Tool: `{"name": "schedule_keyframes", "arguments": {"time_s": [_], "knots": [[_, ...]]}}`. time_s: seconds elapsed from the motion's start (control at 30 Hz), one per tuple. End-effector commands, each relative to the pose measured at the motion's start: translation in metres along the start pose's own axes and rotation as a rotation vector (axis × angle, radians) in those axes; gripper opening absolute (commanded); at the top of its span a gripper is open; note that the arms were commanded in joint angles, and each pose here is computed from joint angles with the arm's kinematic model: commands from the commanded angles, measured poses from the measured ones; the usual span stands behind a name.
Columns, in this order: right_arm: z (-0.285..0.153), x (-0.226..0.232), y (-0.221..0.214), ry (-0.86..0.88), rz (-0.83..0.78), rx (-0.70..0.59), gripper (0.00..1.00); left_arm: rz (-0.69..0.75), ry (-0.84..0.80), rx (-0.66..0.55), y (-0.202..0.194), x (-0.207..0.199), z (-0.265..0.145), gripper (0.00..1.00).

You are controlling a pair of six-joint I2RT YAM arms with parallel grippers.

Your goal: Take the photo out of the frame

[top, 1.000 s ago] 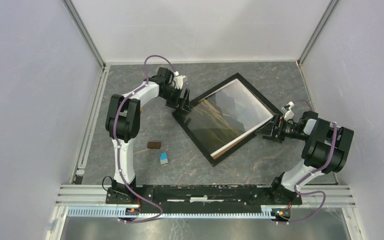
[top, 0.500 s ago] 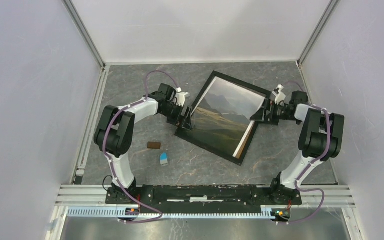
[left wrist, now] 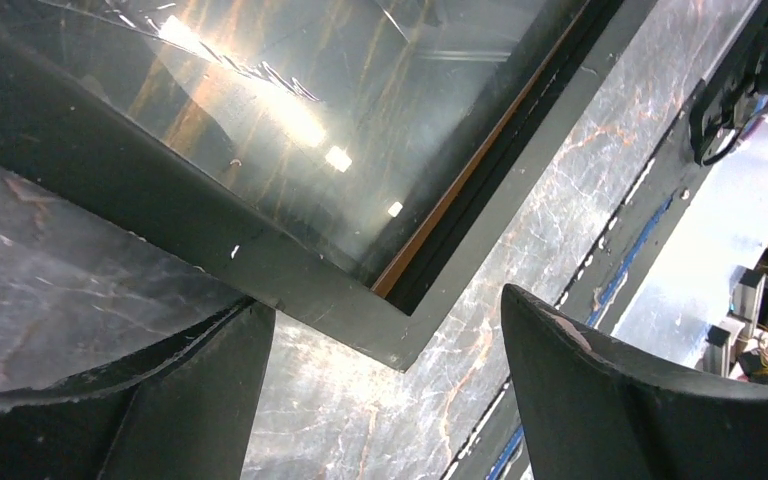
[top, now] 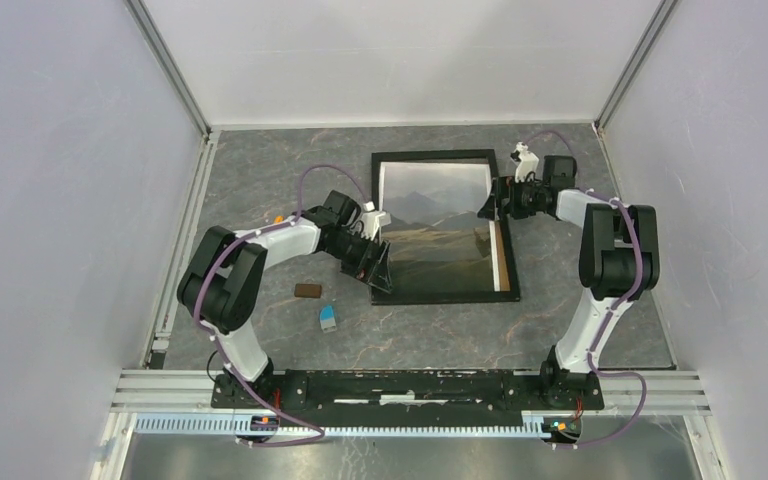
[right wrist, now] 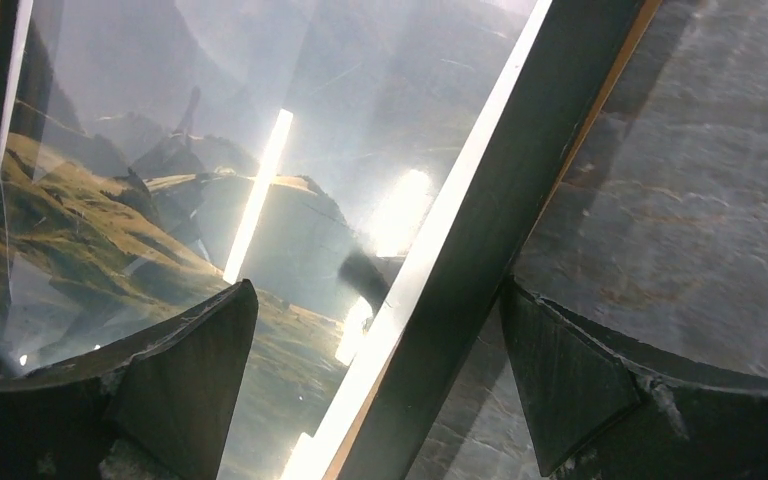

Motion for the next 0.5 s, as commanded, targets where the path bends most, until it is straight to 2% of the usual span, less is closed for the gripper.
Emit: {"name": "schedule_keyframes", "arguments": {"time_s": [0.0,0.23,0.47], "knots": [[0.015,-0.008,-0.086,-0.059,0.181,0.248,0.98,-0.009,-0.023,0.014,-0.012,-0.011,-0.001,0.89],[0.000,-0.005,-0.119,-0.062,0.199,0.289,0.98,0.015,0.043,0.052,-0.020,-0.003,-0.012,0.88],[-0.016,0.004,-0.113,-0.058,0.170,0.269,0.98,0.080,0.131,0.033,-0.015,-0.004,-0.029,0.89]]}}
Point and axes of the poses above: each gripper's point midway between its finger pads, its own z axis out along the fingers, its own x axis along the line the jaws close on, y = z × x, the point moved 5 cm from there along -z, back along the fingers, and after that the axes turned 15 degrees about z, right-handed, at the moved point
